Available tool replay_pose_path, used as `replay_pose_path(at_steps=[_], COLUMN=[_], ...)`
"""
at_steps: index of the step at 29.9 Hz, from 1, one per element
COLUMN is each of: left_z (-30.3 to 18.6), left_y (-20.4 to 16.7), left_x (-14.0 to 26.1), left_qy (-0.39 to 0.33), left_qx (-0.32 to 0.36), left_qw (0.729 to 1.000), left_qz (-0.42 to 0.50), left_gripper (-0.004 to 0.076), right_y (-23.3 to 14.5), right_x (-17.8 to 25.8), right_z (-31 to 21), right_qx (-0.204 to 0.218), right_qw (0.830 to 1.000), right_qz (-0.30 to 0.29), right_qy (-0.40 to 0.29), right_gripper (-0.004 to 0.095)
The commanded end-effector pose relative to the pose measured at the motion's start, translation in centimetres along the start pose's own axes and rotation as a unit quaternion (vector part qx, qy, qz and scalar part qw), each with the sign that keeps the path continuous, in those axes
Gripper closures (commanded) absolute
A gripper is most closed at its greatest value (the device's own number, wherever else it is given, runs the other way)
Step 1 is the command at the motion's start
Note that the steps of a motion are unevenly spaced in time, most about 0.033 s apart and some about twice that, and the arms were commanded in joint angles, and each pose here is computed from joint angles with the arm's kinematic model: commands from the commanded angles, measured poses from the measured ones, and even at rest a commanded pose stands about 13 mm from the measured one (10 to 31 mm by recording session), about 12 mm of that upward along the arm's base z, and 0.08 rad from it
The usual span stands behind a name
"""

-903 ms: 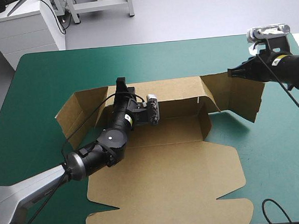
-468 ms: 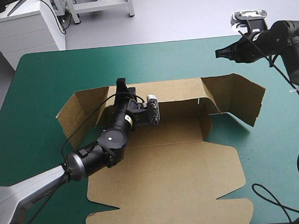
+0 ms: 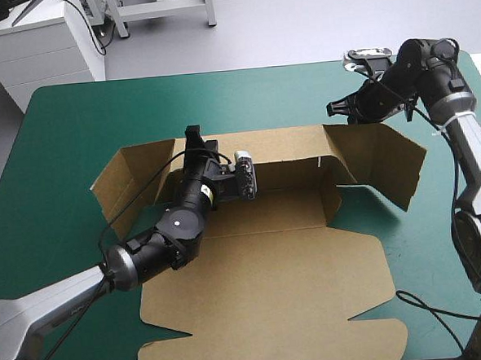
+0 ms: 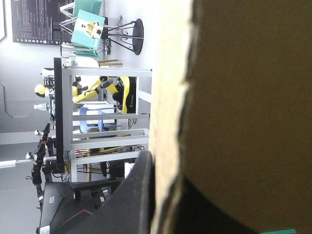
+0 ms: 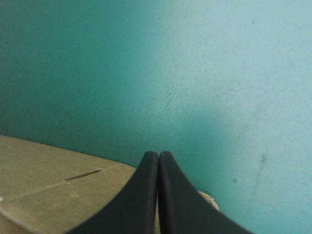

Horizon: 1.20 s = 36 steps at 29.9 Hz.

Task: Fold the box

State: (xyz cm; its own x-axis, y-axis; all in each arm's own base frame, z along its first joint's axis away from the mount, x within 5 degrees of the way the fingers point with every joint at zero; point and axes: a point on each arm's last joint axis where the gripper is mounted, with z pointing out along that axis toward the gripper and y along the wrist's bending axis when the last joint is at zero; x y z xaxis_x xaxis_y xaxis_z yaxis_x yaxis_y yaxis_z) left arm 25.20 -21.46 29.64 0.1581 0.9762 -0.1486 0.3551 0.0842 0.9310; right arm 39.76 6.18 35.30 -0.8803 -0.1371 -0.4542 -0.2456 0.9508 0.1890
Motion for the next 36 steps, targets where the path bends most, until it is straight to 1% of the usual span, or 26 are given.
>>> replay_pose_path(at_steps=[1,6,10,16,20,22,28,30,36], left_z=[-1.0,-1.0,-1.0,-1.0,-1.0,-1.0,-1.0,-1.0,-1.0], left_y=[1.7,1.8,1.8,1.8,1.8,1.8,1.8,1.8,1.7], left_x=[0.0,0.2,0.2,0.2,0.2,0.2,0.2,0.2,0.0], left_qy=[-0.004,0.007,0.005,0.005,0.004,0.004,0.004,0.004,-0.004], left_qx=[-0.030,-0.038,-0.037,-0.037,-0.037,-0.037,-0.037,-0.037,-0.033], left_qw=[0.999,0.999,0.999,0.999,0.999,0.999,0.999,0.999,0.999], left_qz=[-0.020,-0.016,-0.016,-0.016,-0.016,-0.016,-0.016,-0.016,-0.016], left_gripper=[0.0731,0.0731,0.0731,0.0731,0.0731,0.0731,0.0731,0.0731,0.0731], right_y=[1.0,1.6,2.1,2.7,2.9,2.9,3.5,3.5,3.4], right_x=[0.1,1.5,2.8,4.7,5.7,6.3,8.5,9.8,13.2], right_z=[-3.7,-5.1,-5.8,-6.0,-5.6,-5.3,-5.3,-5.1,-3.6], right_qx=[-0.003,-0.014,-0.027,-0.058,-0.070,-0.075,-0.094,-0.090,-0.088], right_qw=[0.999,0.999,0.998,0.997,0.996,0.995,0.984,0.980,0.971], right_qz=[-0.013,-0.018,-0.034,-0.046,-0.050,-0.051,-0.067,-0.077,-0.112], right_qy=[-0.035,-0.039,-0.035,-0.023,-0.021,-0.035,-0.134,-0.157,-0.194], right_gripper=[0.0926,0.0926,0.0926,0.0927,0.0927,0.0927,0.0927,0.0927,0.0927])
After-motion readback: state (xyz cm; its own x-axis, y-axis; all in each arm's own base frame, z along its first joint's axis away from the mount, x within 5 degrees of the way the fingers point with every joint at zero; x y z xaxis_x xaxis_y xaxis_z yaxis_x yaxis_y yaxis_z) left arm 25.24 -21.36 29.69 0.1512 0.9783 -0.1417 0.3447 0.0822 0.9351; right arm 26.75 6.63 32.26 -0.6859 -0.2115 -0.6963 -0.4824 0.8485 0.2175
